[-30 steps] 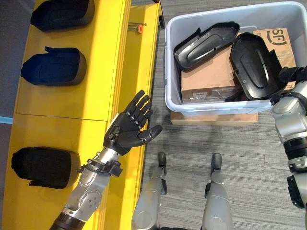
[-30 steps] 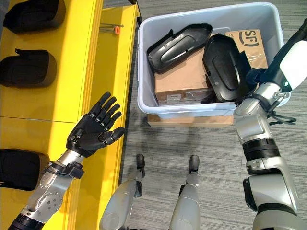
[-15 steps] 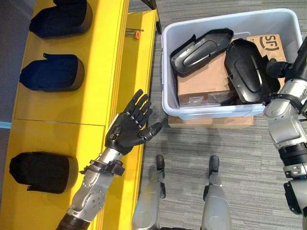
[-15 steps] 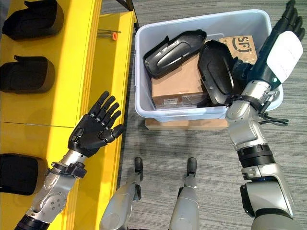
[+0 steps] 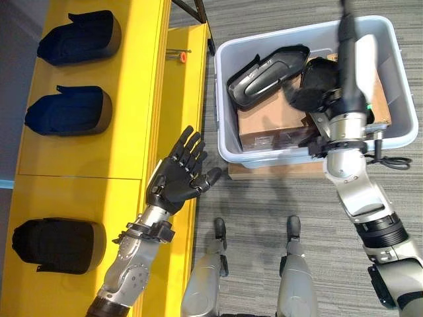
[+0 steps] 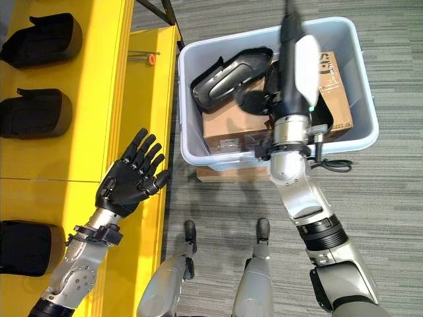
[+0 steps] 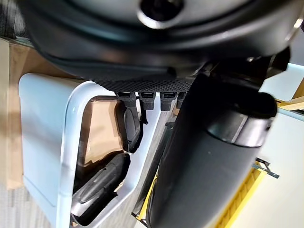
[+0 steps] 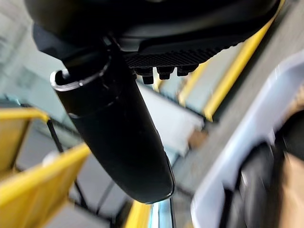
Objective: Move parts from the plastic box to the shelf.
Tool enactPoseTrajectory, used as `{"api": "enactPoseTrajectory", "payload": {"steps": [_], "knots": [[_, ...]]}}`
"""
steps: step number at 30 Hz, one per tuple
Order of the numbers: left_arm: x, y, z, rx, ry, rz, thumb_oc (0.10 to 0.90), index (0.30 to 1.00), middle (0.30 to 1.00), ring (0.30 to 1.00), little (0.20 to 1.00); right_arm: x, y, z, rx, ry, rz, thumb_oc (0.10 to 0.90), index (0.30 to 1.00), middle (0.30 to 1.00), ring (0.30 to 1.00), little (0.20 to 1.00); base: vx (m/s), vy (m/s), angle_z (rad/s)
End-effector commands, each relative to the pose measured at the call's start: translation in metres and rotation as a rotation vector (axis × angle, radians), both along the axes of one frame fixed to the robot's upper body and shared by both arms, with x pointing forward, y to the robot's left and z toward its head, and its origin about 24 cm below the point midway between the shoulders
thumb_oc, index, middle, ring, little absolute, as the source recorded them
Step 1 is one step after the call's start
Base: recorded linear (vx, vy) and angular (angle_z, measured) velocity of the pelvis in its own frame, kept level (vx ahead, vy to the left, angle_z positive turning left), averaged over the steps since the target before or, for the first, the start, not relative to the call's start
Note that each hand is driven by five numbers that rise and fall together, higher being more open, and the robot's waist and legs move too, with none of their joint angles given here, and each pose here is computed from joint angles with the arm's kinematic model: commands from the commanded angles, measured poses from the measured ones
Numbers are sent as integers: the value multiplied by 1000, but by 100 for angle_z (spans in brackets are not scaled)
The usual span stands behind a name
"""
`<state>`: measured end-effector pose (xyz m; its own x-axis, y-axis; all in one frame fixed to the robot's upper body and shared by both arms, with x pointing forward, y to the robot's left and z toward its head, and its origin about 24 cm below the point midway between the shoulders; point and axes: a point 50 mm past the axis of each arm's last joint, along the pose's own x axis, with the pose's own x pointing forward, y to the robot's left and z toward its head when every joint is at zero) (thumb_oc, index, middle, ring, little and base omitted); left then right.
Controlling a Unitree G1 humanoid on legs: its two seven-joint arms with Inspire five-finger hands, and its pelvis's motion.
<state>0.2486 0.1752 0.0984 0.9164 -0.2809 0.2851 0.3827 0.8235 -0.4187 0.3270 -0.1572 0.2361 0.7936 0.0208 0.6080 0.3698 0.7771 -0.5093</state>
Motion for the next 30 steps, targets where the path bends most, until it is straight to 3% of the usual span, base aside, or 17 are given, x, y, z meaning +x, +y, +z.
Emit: {"api": "enactPoseTrajectory", "payload": {"steps": [1,11,17,30], "knots": [[-4,5,34,9,-187,12,900,1000,1000,1000,1000,-14,37,45,-13,-123,197,900,1000,1000,1000,1000,36,-40,11],[0,5,33,50,-183,-27,900,1000,1000,1000,1000,19,42,23,-154,76,108,900,1000,1000,1000,1000,25,-47,15],[-1,2,29,68,-170,-88,900,1000,1000,1000,1000,40,16,23,-200,121,-69,900,1000,1000,1000,1000,0,22,13],[-9,-4,8,94,-89,-237,900,1000,1000,1000,1000,46,-37,10,-315,27,-414,900,1000,1000,1000,1000,23,174,3]]}}
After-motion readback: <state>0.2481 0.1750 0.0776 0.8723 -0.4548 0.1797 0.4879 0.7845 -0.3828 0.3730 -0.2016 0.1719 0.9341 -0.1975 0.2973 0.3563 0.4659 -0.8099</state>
